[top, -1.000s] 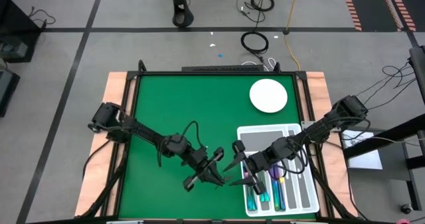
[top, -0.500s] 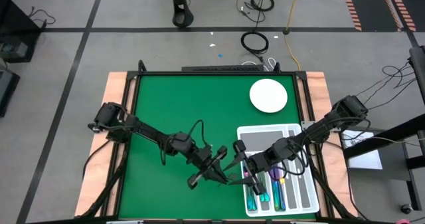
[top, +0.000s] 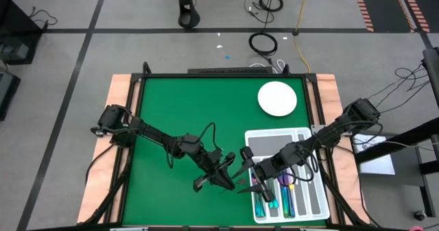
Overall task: Sort silverware
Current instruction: Put the fork into the utensil organizer
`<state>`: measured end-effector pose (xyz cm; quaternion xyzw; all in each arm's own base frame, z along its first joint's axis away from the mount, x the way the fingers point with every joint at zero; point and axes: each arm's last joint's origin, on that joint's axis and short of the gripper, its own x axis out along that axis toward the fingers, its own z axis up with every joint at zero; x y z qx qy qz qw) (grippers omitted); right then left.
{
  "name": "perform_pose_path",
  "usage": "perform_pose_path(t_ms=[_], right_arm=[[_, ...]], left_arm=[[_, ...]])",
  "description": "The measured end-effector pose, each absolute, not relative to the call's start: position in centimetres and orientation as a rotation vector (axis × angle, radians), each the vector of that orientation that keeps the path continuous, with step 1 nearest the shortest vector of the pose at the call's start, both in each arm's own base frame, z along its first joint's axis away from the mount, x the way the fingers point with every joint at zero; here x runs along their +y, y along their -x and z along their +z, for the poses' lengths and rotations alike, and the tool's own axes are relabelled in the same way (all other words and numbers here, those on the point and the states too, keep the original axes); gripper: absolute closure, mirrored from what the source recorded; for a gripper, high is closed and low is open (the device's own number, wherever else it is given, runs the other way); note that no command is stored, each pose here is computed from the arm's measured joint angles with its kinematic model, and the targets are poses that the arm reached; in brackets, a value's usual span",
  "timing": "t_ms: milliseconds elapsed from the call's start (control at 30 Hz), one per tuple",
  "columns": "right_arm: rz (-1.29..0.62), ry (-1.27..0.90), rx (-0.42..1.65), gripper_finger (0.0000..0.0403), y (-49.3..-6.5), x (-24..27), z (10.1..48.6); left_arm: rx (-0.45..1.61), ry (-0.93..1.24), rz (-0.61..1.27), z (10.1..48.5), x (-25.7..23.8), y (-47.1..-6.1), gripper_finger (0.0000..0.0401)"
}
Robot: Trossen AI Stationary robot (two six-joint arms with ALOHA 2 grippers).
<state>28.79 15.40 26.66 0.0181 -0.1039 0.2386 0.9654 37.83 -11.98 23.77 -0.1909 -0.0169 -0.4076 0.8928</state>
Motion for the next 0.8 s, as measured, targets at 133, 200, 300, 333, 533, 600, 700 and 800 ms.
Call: perform_pose_path(t_ms=[133, 200, 300, 333, 533, 600, 700, 800], right_arm=[[0.493, -0.027, -0.221, 0.02, -28.76, 15.43, 26.73], [0.492, -0.019, -0.227, 0.02, -28.75, 15.42, 26.77], [0.486, -0.003, -0.237, 0.02, -28.74, 15.41, 26.82], [0.482, 0.005, -0.24, 0.02, -28.74, 15.4, 26.84], [0.473, 0.039, -0.248, 0.0232, -28.75, 15.39, 26.83], [0.466, 0.042, -0.247, 0.0258, -28.76, 15.37, 26.82], [0.432, 0.04, -0.242, 0.0311, -28.8, 15.31, 26.8], [0.43, 0.041, -0.234, 0.0377, -28.81, 15.32, 26.73]], left_arm=[[0.008, 0.403, -0.879, 23.5, -11.74, -37.88, 0.0383], [0.019, 0.404, -0.883, 23.41, -11.61, -37.93, 0.0383], [0.032, 0.405, -0.882, 23.3, -11.49, -37.97, 0.0383], [0.036, 0.406, -0.881, 23.27, -11.49, -37.98, 0.0383], [0.042, 0.407, -0.882, 23.21, -11.45, -37.99, 0.0383], [0.043, 0.407, -0.883, 23.2, -11.45, -37.99, 0.0383], [0.043, 0.406, -0.884, 23.2, -11.46, -37.99, 0.0383], [0.043, 0.406, -0.888, 23.22, -11.46, -37.98, 0.0383]])
